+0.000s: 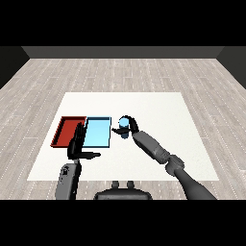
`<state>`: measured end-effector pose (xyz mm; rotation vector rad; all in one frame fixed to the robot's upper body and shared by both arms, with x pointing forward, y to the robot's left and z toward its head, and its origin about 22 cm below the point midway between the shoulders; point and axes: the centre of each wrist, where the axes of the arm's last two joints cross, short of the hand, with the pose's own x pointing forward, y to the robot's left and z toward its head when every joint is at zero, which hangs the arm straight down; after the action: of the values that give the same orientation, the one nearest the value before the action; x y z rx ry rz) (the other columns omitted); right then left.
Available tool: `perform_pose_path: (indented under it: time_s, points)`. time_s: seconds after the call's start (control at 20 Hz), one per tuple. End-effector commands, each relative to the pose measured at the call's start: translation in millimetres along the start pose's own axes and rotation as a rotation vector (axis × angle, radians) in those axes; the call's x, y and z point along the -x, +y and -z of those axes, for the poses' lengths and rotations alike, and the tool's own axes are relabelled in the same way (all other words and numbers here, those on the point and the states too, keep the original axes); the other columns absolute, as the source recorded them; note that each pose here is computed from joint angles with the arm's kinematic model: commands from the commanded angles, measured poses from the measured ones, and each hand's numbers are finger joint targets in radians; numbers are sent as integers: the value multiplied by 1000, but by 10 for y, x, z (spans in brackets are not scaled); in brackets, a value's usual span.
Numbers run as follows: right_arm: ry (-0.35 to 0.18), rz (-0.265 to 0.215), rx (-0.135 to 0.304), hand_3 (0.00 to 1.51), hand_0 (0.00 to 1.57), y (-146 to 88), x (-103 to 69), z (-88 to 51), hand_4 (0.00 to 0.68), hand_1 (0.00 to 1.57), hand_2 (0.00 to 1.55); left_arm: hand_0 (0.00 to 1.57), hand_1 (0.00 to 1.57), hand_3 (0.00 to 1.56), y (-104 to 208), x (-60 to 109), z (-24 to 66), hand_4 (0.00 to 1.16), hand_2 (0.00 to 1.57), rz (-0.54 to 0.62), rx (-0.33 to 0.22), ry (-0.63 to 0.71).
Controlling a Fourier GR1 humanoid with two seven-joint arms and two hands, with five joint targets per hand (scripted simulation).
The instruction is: Pick the blue can and put it in the blue box
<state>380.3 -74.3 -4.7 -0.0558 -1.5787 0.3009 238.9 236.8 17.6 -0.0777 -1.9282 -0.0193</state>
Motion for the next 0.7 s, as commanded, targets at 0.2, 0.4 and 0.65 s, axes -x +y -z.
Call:
perform_pose_path:
  time_s: [0.2,0.4,0.65]
  points:
    - [-136,-9,21,1413,1514,-336,-247,-132,587,1514,1477,0,0,0,-503,-98,192,0,0,6,93,38]
    - [-164,-3,42,1393,1502,-424,-340,-345,582,1502,1469,0,0,0,-598,-154,282,0,0,-9,109,46]
    - [-178,24,50,1393,1502,-306,-390,-622,582,1502,1469,0,0,0,-595,-185,269,0,0,-5,111,55]
